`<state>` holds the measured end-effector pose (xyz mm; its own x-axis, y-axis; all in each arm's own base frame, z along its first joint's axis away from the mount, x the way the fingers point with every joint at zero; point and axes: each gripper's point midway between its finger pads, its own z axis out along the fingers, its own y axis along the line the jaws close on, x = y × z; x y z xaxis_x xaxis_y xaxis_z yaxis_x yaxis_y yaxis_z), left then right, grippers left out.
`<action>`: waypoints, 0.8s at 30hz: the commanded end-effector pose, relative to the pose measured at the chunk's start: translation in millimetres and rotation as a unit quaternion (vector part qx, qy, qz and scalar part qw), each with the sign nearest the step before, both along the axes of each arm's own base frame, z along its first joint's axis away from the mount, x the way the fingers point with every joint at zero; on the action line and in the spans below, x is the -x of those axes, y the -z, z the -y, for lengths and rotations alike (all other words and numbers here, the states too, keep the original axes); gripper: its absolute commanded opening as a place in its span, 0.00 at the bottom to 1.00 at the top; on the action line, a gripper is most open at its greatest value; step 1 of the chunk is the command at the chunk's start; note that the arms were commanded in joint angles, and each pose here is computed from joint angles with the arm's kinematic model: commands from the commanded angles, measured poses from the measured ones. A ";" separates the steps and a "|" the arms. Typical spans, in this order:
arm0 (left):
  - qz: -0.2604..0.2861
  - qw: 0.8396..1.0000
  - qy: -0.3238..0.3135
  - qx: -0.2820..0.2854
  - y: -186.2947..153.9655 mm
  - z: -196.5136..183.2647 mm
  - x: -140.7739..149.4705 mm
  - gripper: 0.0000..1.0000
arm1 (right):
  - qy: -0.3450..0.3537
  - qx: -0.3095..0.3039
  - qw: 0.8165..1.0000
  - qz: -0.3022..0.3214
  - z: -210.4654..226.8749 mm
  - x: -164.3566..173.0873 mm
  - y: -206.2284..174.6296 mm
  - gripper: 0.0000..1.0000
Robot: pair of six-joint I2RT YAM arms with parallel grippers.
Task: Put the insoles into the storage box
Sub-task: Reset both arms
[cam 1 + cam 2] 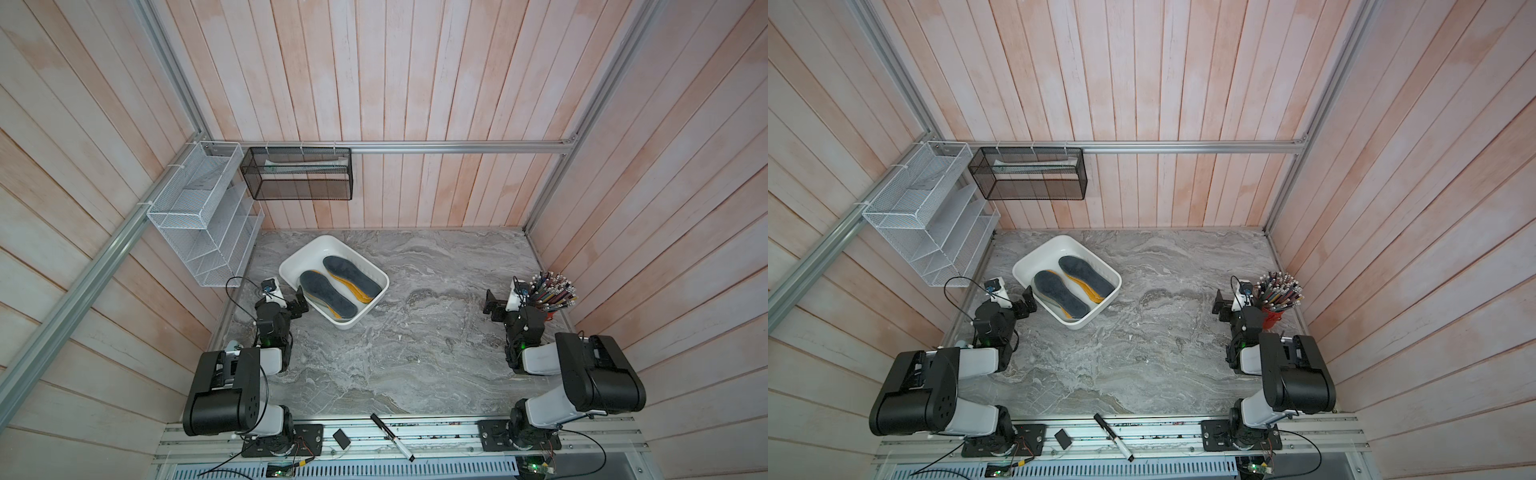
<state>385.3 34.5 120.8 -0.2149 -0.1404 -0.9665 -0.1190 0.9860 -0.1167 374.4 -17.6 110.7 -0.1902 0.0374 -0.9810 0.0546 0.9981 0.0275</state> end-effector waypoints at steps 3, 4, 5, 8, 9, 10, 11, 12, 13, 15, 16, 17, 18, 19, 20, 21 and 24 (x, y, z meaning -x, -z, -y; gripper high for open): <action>0.036 0.997 0.059 -0.035 -8.9 23.8 -7.1 1.00 | 0.007 0.004 1.000 0.018 2.0 -4.6 -12.5 0.98; 0.032 0.997 0.063 -0.036 -6.8 25.1 -6.3 1.00 | 0.006 0.004 1.000 0.018 1.6 -4.7 -12.3 0.98; 0.036 0.997 0.062 -0.037 -6.7 24.6 -5.7 1.00 | 0.006 0.004 1.000 0.018 1.3 -4.5 -12.5 0.99; 0.041 0.997 0.025 -0.055 -6.9 22.0 -2.2 1.00 | 0.006 0.004 1.000 0.018 1.7 -4.7 -12.4 0.99; 0.042 0.997 0.004 -0.061 -7.6 19.1 -1.1 1.00 | 0.006 0.004 1.000 0.019 1.7 -4.7 -12.8 0.98; 0.045 0.997 -0.006 -0.062 -8.4 16.6 -0.4 1.00 | 0.006 0.004 1.000 0.019 1.6 -4.7 -12.8 0.98; 0.045 0.997 -0.023 -0.056 -8.6 10.9 0.0 1.00 | 0.006 0.004 1.000 0.019 1.4 -4.7 -12.7 0.98; 0.043 0.997 -0.033 -0.052 -8.0 7.4 0.9 1.00 | 0.006 0.004 1.000 0.019 1.4 -4.7 -12.7 0.98; 0.043 0.997 -0.035 -0.051 -7.8 6.2 1.1 1.00 | 0.006 0.004 1.000 0.019 1.5 -4.7 -12.8 0.99; 0.044 0.997 -0.035 -0.051 -8.2 6.0 1.4 1.00 | 0.006 0.004 1.000 0.019 1.6 -4.6 -12.7 0.98; 0.044 0.997 -0.035 -0.051 -8.1 6.3 1.9 1.00 | 0.006 0.004 1.000 0.018 1.4 -4.7 -12.6 0.98; 0.044 0.997 -0.035 -0.051 -8.3 6.1 2.1 1.00 | 0.006 0.004 1.000 0.019 1.7 -4.7 -12.8 0.99; 0.044 0.997 -0.035 -0.051 -8.0 6.3 2.2 1.00 | 0.006 0.004 1.000 0.019 1.5 -4.7 -13.0 0.98; 0.045 0.997 -0.034 -0.051 -8.6 6.5 2.1 1.00 | 0.006 0.004 1.000 0.019 1.6 -4.7 -12.6 0.99; 0.046 0.997 -0.035 -0.052 -9.0 6.2 2.1 1.00 | 0.006 0.004 1.000 0.019 1.5 -4.7 -12.9 0.98; 0.045 0.997 -0.034 -0.052 -8.6 6.5 2.1 1.00 | 0.006 0.004 1.000 0.018 1.4 -4.7 -12.6 0.98; 0.045 0.997 -0.034 -0.052 -8.5 6.5 2.3 1.00 | 0.006 0.004 1.000 0.019 1.8 -4.7 -12.9 0.98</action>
<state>386.1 24.3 132.1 -0.1211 -0.0470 -0.9915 -0.1601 0.9867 -0.0272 374.5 -18.2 110.8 -0.1898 0.0374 -0.9811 0.0576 0.9980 0.0269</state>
